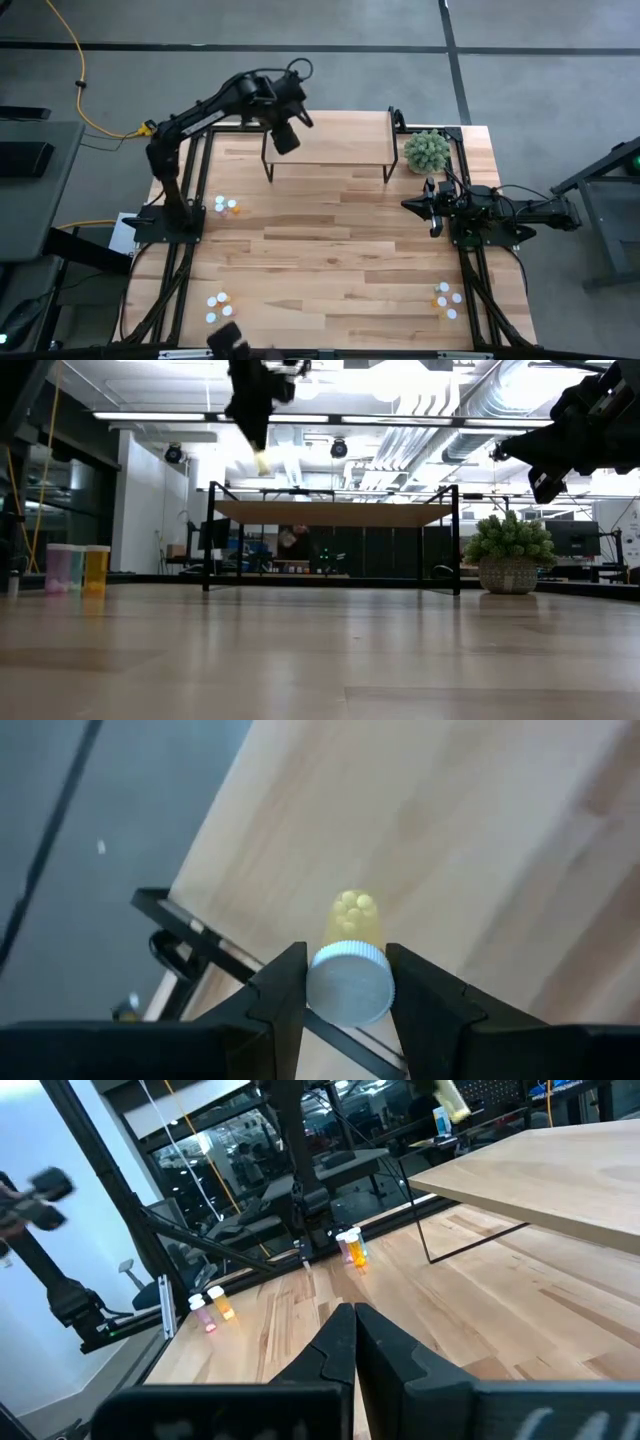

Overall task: Pick and place medicine bottles onto shelf by color
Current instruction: Put the top yellow pill bottle on the shelf

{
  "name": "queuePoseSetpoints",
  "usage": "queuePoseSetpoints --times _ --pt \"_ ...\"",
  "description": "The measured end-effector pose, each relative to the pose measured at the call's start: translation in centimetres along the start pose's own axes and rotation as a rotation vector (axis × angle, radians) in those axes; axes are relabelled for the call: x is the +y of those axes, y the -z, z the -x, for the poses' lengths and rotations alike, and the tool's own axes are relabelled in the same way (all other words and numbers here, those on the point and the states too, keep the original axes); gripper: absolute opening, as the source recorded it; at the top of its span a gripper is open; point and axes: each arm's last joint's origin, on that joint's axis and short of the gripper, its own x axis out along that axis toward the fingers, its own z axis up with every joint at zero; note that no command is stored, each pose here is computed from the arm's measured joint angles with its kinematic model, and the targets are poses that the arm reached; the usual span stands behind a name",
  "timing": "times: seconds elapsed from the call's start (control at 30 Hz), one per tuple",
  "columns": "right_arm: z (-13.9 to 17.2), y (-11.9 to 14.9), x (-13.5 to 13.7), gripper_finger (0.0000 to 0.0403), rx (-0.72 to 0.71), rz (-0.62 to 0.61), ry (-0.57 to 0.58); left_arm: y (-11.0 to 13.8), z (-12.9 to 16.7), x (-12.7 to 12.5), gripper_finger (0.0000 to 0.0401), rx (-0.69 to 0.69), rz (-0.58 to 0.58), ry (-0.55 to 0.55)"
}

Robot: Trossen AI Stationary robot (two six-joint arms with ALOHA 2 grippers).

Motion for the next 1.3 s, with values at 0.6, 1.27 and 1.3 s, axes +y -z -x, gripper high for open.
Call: queuePoseSetpoints --times 0.6,1.27,1.3 --pt "0.0 0.0 0.0 0.0 0.0 0.0 0.0 -0.7 -5.8 4.2 0.012 0.184 0.107 -0.011" --pt "0.0 0.0 0.0 0.0 0.0 0.0 0.0 -0.7 -5.8 4.2 0.012 0.18 0.128 0.04" --pt "0.0 0.0 0.0 0.0 0.0 0.0 0.0 -0.7 -5.8 4.2 0.012 0.18 0.129 0.04"
